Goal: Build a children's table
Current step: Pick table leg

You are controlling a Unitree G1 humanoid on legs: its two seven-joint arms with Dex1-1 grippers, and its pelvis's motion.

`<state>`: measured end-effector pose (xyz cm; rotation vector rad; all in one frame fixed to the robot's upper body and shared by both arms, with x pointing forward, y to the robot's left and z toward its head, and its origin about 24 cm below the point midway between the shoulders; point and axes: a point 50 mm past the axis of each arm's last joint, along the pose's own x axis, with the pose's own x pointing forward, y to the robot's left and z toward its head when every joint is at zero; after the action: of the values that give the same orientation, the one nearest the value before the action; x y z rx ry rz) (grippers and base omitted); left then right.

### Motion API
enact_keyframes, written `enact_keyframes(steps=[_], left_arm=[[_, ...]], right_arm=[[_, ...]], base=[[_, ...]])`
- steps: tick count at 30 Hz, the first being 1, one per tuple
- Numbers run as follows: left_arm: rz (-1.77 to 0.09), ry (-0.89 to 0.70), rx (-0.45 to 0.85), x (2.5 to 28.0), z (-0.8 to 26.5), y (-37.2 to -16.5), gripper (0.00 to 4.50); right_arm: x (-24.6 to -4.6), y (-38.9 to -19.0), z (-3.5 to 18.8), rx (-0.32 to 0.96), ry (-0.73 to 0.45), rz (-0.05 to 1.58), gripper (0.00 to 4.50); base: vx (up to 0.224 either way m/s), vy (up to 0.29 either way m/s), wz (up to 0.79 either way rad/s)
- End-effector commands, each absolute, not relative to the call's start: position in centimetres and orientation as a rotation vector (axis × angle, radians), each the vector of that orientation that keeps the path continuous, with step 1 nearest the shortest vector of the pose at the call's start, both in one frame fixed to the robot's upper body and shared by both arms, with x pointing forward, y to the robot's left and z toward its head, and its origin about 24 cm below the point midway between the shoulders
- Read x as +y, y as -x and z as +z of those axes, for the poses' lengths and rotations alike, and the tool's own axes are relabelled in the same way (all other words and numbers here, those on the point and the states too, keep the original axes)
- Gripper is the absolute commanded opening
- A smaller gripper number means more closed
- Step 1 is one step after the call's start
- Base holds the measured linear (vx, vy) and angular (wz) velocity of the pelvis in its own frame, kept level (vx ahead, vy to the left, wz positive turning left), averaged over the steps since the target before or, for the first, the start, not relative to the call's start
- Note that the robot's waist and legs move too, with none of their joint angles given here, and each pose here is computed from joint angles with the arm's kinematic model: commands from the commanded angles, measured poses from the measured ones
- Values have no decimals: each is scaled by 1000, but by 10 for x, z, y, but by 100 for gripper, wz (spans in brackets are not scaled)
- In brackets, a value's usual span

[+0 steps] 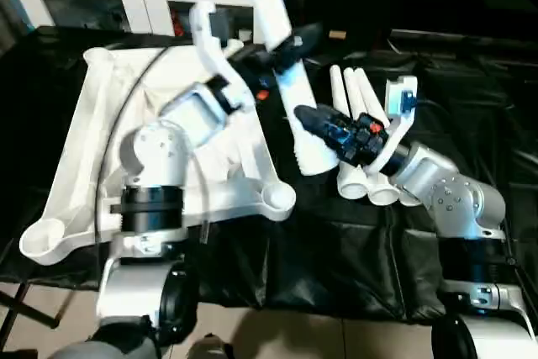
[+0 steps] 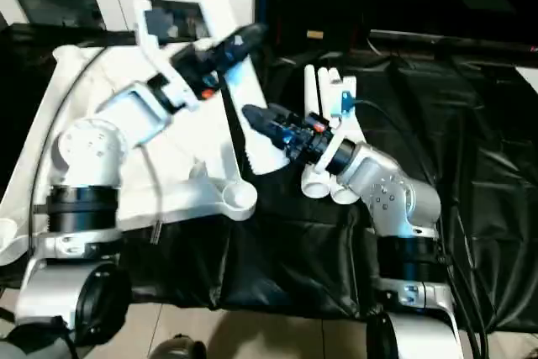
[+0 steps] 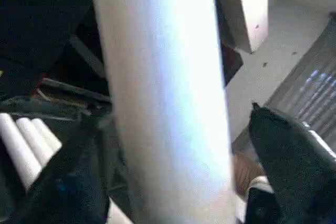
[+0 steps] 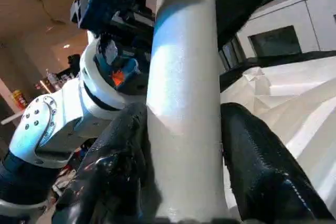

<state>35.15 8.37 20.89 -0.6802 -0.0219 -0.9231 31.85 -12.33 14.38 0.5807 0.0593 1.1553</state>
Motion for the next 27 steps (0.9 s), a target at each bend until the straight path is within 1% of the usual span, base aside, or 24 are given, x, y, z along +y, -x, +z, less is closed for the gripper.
enact_keyframes(steps=[1, 3, 4, 5, 6, 8, 10, 11, 15, 16, 19, 20, 21, 22, 24, 25, 26, 27], left_arm=[[-938, 680, -37, 84, 215, -348, 402], [-936, 676, -31, 84, 214, -348, 377], [-934, 674, -29, 85, 214, -348, 372], [-934, 674, -28, 85, 214, -348, 356], [-928, 675, -25, 85, 213, -348, 356], [-926, 677, -23, 85, 213, -348, 334], [-907, 682, -20, 85, 212, -350, 322], [-908, 684, -20, 85, 212, -350, 298], [-911, 684, -17, 85, 212, -350, 277], [-905, 683, -13, 85, 211, -350, 254], [-885, 677, -12, 86, 211, -352, 243], [-868, 660, -10, 86, 211, -353, 227], [-859, 647, -9, 86, 211, -354, 227], [-853, 637, -7, 86, 211, -354, 216], [-824, 588, -20, 86, 212, -356, 205], [-815, 569, -20, 86, 213, -357, 205], [-785, 509, -21, 85, 214, -359, 196], [-770, 478, -20, 84, 214, -360, 196]], right_arm=[[-125, -315, 148, 51, -571, 1159, 186], [-124, -315, 147, 64, -564, 1157, 186], [-124, -314, 147, 67, -562, 1156, 186], [-124, -314, 147, 68, -561, 1155, 186], [-123, -315, 147, 73, -554, 1152, 186], [-123, -315, 147, 79, -547, 1148, 186], [-123, -316, 146, 82, -543, 1145, 186], [-123, -316, 147, 83, -540, 1144, 186], [-123, -316, 147, 85, -533, 1139, 186], [-123, -317, 147, 85, -529, 1137, 186], [-123, -317, 147, 84, -524, 1133, 186], [-123, -317, 148, 82, -509, 1129, 186], [-123, -318, 148, 83, -497, 1120, 186], [-122, -318, 148, 83, -488, 1113, 221], [-121, -322, 150, 89, -466, 1085, 258], [-120, -323, 150, 93, -440, 1074, 258], [-116, -326, 150, 106, -379, 1040, 277], [-114, -327, 149, 113, -351, 1023, 277]], base=[[0, 0, 0], [0, 0, 0], [0, 0, 0], [0, 0, 0], [0, 0, 0], [0, 0, 0], [0, 0, 0], [0, 0, 0], [0, 0, 0], [0, 0, 0], [0, 0, 0], [0, 0, 0], [0, 0, 0], [0, 0, 0], [0, 0, 0], [0, 0, 0], [0, 0, 0], [0, 0, 0]])
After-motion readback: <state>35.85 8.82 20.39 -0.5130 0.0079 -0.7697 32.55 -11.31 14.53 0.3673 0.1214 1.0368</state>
